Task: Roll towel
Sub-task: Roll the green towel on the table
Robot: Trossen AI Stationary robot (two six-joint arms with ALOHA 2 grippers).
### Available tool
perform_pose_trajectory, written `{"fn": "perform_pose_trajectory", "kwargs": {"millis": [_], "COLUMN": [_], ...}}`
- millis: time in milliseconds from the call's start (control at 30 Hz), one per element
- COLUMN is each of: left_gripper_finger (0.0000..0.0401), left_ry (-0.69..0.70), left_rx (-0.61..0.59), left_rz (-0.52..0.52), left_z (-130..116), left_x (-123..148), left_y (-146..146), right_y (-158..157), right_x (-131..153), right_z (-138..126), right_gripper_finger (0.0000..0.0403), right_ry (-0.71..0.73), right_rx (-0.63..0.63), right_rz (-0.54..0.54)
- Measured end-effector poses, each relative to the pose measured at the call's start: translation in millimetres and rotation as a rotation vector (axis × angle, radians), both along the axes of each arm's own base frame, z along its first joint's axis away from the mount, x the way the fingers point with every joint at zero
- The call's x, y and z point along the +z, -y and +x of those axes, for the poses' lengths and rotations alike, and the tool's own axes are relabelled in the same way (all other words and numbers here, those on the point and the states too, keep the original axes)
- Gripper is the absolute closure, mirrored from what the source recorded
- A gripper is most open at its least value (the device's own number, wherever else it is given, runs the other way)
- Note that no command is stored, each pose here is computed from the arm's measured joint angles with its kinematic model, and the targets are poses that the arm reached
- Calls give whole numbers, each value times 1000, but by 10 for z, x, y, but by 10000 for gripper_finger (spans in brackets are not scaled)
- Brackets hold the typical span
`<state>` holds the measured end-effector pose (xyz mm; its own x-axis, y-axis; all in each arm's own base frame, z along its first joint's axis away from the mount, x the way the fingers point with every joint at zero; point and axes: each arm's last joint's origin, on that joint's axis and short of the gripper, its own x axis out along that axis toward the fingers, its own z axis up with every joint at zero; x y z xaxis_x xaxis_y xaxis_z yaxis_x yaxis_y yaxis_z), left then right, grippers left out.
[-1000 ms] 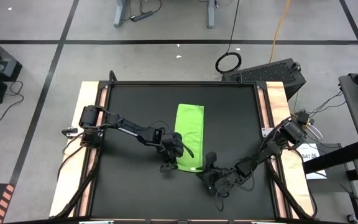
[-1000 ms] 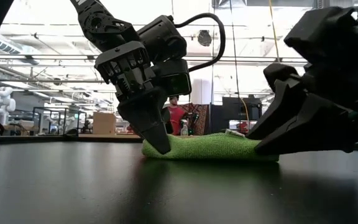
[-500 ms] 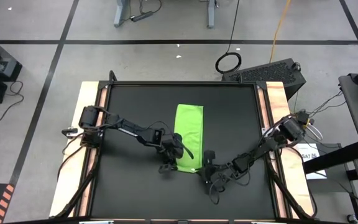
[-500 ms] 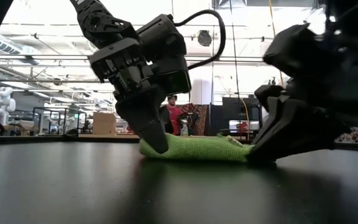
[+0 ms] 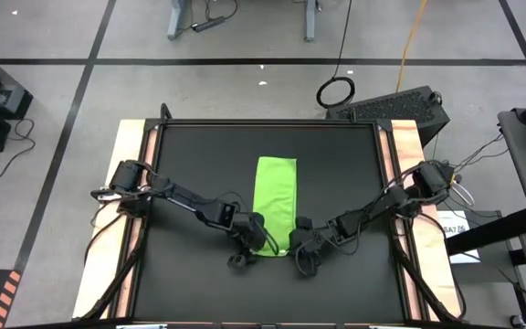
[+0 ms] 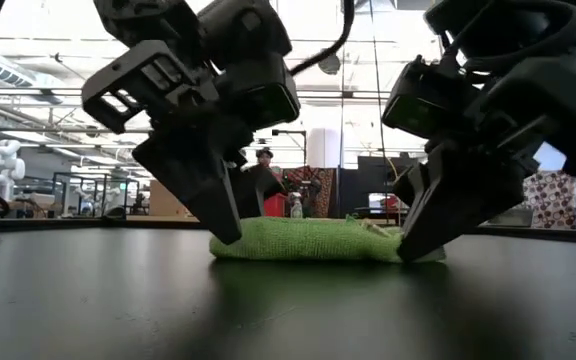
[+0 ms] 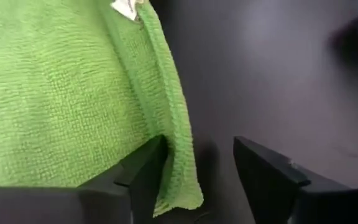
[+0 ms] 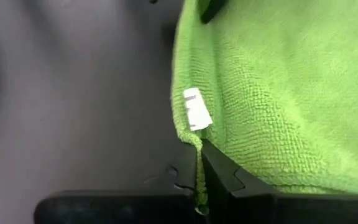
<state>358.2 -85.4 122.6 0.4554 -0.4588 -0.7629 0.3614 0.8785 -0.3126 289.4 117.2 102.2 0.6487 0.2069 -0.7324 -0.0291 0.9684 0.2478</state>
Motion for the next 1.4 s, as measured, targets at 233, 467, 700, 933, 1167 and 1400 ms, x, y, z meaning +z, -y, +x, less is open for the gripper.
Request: {"fn": "perform_pose_trajectory", "kwargs": {"millis": [233,467,700,933,1167,1400], "left_gripper_finger": [190,190,190,191,191,198], "left_ry": [136,291,359,368,348,297], "left_rx": [-20,-123,-221,-257,-275,-288], "left_rz": [282,608,795,959,931,829], "left_z": [-136,-295,-387,-410,-357,-259], "left_x": [291,360,130,-91,-119,-143], "left_y": [191,610,971,1082,1009,820], "right_y": [9,65,113,127,127,126], "right_x": [35,43,49,59,62,66], "right_z": [-9,20,43,54,58,62], "right_gripper_finger": [401,401,401,401,401,401], "right_ry": [-58,-77,-72,-62,-59,-56], "right_rx": [5,-18,-26,-38,-47,-55], "right_rz": [151,221,237,239,246,253]}}
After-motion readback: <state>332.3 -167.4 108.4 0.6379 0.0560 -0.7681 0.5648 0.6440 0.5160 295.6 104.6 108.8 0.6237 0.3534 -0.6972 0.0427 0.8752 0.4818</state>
